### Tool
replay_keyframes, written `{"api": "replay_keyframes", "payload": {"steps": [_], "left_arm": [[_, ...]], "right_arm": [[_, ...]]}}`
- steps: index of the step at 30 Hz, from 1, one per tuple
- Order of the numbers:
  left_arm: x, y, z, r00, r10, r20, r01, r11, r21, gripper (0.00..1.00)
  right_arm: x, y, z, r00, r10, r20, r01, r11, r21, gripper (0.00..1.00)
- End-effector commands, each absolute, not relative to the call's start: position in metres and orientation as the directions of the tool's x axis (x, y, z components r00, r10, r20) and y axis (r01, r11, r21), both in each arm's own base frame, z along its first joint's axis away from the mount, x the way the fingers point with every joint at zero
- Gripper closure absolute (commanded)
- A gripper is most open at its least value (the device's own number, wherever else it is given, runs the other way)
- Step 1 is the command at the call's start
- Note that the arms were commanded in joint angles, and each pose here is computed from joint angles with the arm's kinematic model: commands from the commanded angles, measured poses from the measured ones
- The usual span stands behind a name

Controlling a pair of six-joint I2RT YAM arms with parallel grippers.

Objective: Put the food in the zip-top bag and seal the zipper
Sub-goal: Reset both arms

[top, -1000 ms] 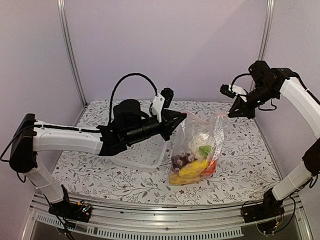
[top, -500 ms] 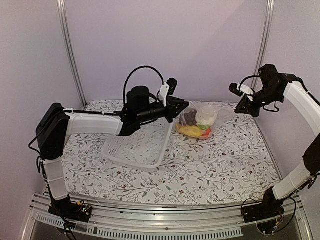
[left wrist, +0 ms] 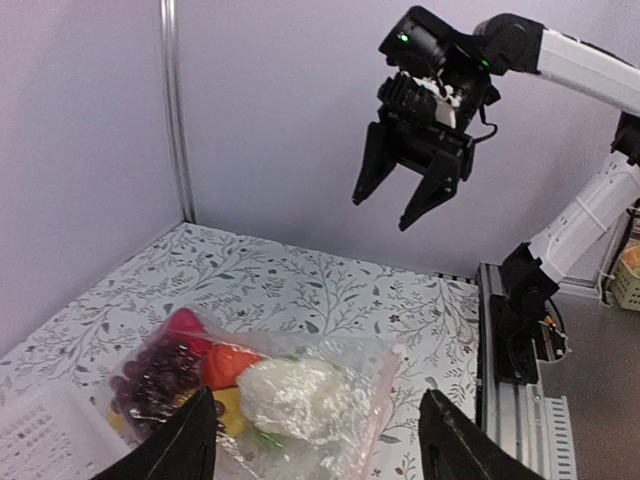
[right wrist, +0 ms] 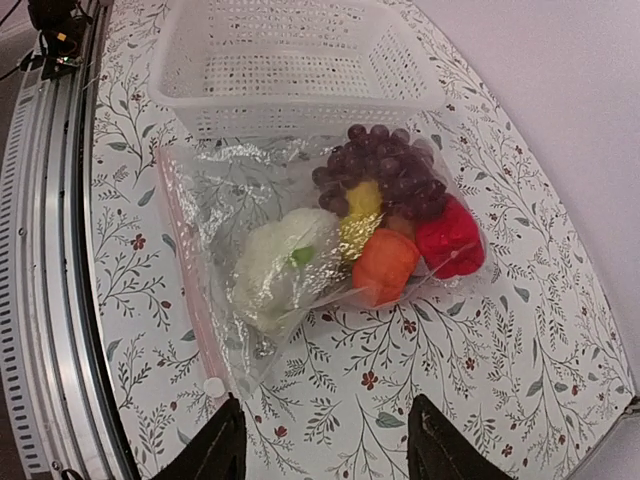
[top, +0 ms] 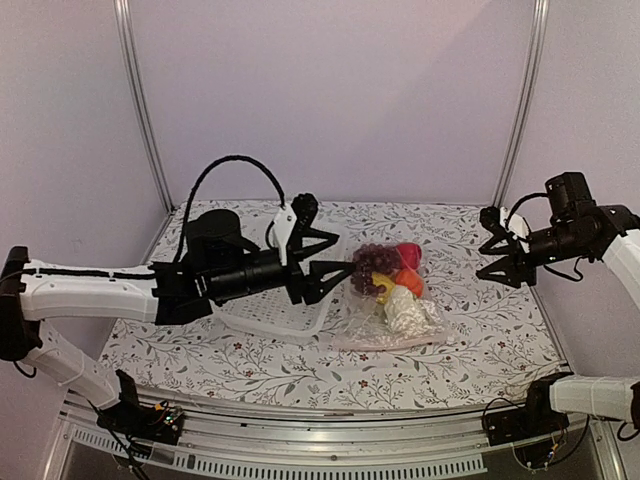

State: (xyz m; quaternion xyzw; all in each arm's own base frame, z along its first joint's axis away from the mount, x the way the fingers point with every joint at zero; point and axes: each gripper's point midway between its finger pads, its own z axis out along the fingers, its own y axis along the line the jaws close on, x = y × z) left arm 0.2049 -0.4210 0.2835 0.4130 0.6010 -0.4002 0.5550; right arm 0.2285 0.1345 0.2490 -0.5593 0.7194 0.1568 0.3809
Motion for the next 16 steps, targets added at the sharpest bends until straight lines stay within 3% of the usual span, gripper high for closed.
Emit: {"api": "replay_keyframes", "payload": {"steps": [1,3,4,5,11,16], "left_arm": [[0.247,-0.356,0.281,-0.121,0.149,-0.981,0.742,0.67,0.01,0.24],[0.262,-0.321,0.292,-0.147,0.158,-0.976,0.611,0.791,0.036,0.12],[0.27,-0.302,0.297,-0.16,0.157,-0.975,0.54,0.84,0.047,0.03],[0.274,-0.284,0.298,-0.18,0.177,-0.968,0.485,0.872,0.07,0.01],[0.291,-0.212,0.329,-0.193,0.205,-0.96,0.301,0.943,0.141,0.0],[0.287,-0.191,0.337,-0.19,0.145,-0.971,0.261,0.961,0.092,0.0]], "right_arm": [[0.252,0.144,0.274,-0.102,-0.551,-0.828,-0.87,0.454,-0.195,0.41],[0.275,0.136,0.292,-0.147,-0.479,-0.865,-0.789,0.585,-0.19,0.26],[0.285,0.131,0.304,-0.164,-0.431,-0.887,-0.74,0.649,-0.179,0.13],[0.293,0.127,0.314,-0.169,-0.393,-0.904,-0.7,0.693,-0.171,0.03],[0.32,0.1,0.365,-0.193,-0.085,-0.977,-0.46,0.888,0.014,0.01],[0.321,0.097,0.364,-0.179,-0.009,-0.984,-0.43,0.9,0.07,0.01]]}}
